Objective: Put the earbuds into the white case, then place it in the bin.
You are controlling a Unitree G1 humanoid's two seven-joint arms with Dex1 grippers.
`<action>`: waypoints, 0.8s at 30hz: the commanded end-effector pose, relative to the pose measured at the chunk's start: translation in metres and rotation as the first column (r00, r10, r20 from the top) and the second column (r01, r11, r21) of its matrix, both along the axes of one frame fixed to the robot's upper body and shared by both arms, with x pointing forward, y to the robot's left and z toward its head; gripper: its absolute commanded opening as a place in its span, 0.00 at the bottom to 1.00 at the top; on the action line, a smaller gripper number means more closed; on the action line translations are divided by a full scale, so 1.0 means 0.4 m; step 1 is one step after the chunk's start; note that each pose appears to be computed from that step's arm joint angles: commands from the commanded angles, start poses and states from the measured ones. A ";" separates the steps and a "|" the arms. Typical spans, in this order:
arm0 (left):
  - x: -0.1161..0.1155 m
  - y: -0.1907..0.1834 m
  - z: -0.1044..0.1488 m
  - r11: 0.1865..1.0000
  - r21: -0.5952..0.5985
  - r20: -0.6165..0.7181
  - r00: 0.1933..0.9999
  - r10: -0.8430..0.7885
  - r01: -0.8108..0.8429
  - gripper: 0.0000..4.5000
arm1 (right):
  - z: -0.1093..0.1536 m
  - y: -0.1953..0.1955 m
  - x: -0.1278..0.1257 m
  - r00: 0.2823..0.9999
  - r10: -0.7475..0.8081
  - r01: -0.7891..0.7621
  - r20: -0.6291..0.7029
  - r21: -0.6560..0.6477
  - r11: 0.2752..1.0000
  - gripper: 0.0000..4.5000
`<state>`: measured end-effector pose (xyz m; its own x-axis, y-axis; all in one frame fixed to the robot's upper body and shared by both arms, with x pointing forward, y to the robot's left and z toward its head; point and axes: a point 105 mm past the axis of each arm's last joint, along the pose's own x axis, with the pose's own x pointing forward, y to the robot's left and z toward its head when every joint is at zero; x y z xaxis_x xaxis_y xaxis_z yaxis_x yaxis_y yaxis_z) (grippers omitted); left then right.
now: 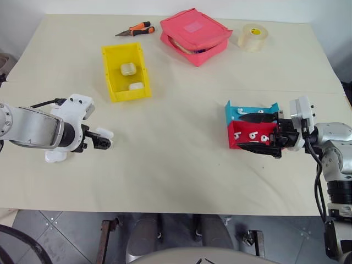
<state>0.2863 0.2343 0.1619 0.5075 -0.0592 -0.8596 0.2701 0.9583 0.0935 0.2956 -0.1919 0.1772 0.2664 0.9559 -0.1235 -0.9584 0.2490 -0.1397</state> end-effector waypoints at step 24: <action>0.076 -0.017 -0.036 0.994 0.033 -0.003 0.994 -0.108 0.108 0.99 | 0.039 -0.024 -0.027 0.996 -0.054 0.054 0.066 0.004 0.999 1.00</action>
